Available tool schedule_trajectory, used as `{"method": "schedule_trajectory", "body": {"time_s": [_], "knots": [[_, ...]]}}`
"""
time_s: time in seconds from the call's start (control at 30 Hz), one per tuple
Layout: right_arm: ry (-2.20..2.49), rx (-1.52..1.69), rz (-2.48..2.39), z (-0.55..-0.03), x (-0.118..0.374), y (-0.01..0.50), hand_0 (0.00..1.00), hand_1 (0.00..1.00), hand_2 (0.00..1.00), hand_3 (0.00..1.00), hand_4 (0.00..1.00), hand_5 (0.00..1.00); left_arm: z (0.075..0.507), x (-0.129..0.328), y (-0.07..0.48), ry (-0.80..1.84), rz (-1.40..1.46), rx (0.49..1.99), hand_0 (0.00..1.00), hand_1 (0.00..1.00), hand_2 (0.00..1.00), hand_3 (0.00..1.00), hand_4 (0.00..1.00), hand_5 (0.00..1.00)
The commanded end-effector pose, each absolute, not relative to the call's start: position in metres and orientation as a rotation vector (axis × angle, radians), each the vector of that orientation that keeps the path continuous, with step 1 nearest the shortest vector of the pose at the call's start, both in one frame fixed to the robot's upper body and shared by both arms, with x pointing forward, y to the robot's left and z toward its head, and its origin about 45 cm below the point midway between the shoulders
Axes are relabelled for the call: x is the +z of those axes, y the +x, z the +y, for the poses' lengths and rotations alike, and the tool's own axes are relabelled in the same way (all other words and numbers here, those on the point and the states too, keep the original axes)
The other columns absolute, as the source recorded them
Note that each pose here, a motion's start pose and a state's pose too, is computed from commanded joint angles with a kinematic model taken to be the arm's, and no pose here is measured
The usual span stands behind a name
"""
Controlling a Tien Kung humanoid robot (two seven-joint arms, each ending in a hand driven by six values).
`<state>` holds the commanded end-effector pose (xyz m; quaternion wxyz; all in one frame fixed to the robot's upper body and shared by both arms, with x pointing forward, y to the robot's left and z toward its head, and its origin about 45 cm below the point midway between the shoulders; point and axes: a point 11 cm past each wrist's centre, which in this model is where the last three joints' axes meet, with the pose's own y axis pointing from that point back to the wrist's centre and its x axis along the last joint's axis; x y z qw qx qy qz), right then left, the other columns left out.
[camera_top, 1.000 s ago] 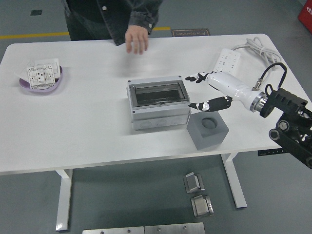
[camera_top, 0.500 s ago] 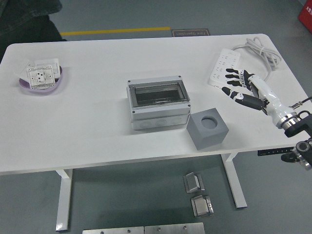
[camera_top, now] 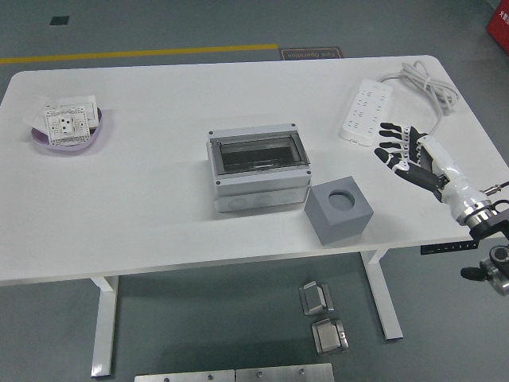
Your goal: Pick up the cylinder from the cube,place it in the box,flap close box
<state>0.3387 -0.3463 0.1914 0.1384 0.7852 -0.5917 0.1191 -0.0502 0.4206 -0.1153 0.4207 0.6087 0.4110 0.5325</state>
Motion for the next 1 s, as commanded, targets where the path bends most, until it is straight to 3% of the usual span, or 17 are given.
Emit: {"method": "schedule_trajectory", "body": {"time_s": [0.1,0.13,0.53,0.57,0.73,0.77,0.93,0.97,1.0], "knots": [[2.373,0.182,-1.693,-0.332,0.183,0.333,0.562,0.723,0.898,0.981,0.909,0.513,0.422,-0.115,-0.05,1.525,1.028,1.338,0.685,0.653,0.542,0.604,0.624,0.274],[2.408,0.13,-1.7,-0.328,0.182,0.331,0.725,0.736,0.873,0.951,0.93,0.573,0.422,-0.115,-0.05,1.525,1.028,1.339,0.685,0.652,0.542,0.604,0.626,0.278],[2.55,-0.028,-1.854,-0.322,0.199,0.334,0.782,0.778,0.877,0.957,0.918,0.605,0.419,-0.116,-0.045,1.515,1.03,1.341,0.685,0.652,0.542,0.604,0.629,0.282],[2.55,-0.032,-1.849,-0.323,0.199,0.334,0.799,0.776,0.843,0.893,0.913,0.664,0.419,-0.116,-0.045,1.514,1.031,1.341,0.685,0.652,0.542,0.605,0.63,0.283],[2.554,-0.054,-1.795,-0.323,0.195,0.334,0.799,0.776,0.843,0.893,0.913,0.664,0.417,-0.117,-0.045,1.512,1.033,1.341,0.685,0.652,0.542,0.605,0.63,0.283],[2.559,-0.063,-1.793,-0.322,0.195,0.334,0.884,0.768,0.797,0.851,0.926,0.764,0.417,-0.117,-0.045,1.512,1.034,1.341,0.685,0.652,0.543,0.605,0.631,0.286],[2.539,0.005,-1.803,-0.324,0.2,0.338,0.884,0.768,0.797,0.851,0.926,0.764,0.417,-0.117,-0.044,1.511,1.035,1.341,0.685,0.652,0.543,0.605,0.631,0.286],[2.53,0.029,-1.806,-0.325,0.202,0.339,0.998,0.977,0.921,0.775,0.925,0.79,0.417,-0.117,-0.044,1.511,1.035,1.342,0.685,0.652,0.542,0.605,0.631,0.287],[2.521,0.049,-1.804,-0.325,0.203,0.34,0.998,0.977,0.921,0.775,0.925,0.79,0.417,-0.117,-0.045,1.511,1.035,1.342,0.685,0.652,0.542,0.605,0.631,0.287]]}}
